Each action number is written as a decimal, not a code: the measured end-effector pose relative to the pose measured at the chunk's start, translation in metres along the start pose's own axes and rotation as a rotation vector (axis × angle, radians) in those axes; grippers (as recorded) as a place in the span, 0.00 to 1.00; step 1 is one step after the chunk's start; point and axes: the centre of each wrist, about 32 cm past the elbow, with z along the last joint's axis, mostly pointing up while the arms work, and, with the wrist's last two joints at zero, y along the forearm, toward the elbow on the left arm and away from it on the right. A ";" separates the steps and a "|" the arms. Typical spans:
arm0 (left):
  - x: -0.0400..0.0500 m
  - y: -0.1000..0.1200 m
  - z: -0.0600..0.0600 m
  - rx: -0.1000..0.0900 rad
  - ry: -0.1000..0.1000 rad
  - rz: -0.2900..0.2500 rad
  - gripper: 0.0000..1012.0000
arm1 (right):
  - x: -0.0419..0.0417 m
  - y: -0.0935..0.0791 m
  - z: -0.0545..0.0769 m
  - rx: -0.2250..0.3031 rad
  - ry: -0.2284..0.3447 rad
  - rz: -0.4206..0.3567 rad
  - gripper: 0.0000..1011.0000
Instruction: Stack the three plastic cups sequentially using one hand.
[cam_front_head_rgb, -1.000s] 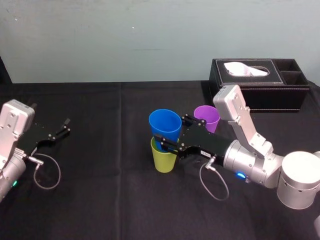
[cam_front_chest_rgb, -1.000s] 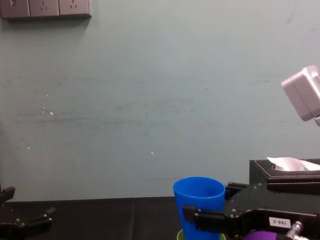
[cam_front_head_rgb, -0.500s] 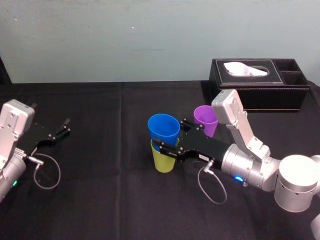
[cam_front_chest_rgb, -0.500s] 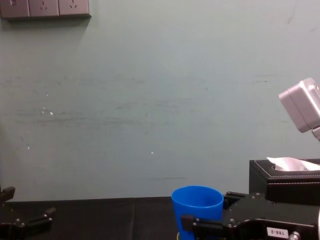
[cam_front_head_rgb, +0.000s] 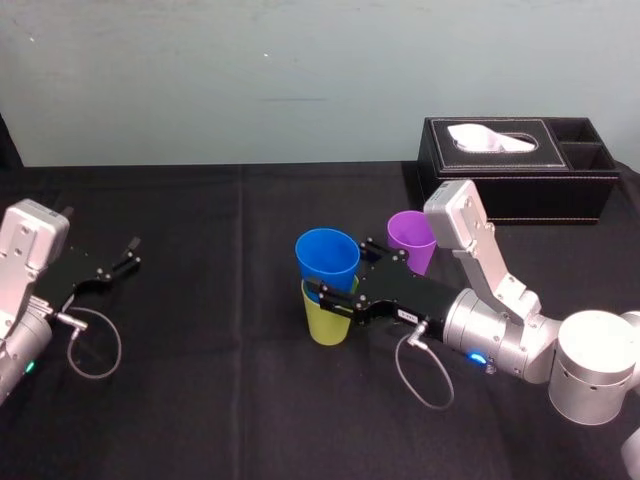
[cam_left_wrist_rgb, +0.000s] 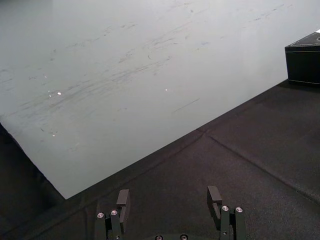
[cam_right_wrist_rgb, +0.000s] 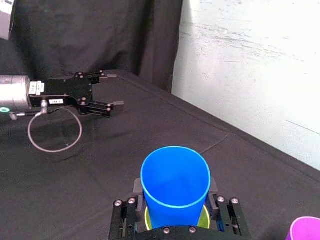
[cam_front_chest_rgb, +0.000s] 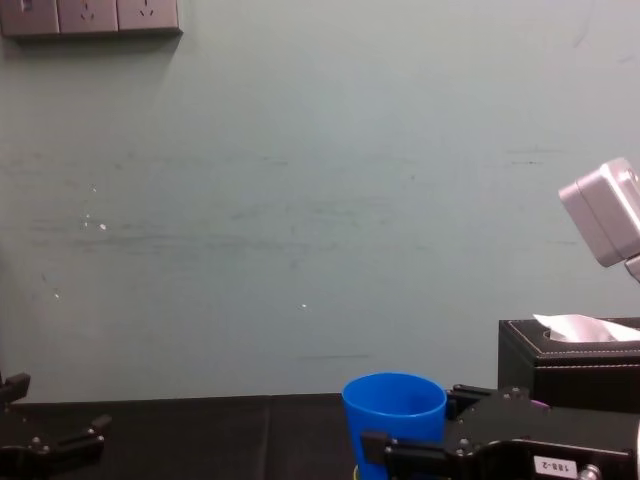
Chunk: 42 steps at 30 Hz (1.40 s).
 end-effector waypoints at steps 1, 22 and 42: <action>0.0000 0.000 0.000 0.000 0.000 0.000 1.00 | 0.0000 0.000 0.000 0.000 0.000 0.000 0.74; 0.0000 0.000 0.000 0.000 0.000 0.000 1.00 | 0.0001 0.000 0.000 0.000 0.000 -0.002 0.99; 0.0000 0.000 0.000 0.000 0.000 0.000 1.00 | 0.0106 -0.042 0.006 0.093 -0.003 -0.124 0.99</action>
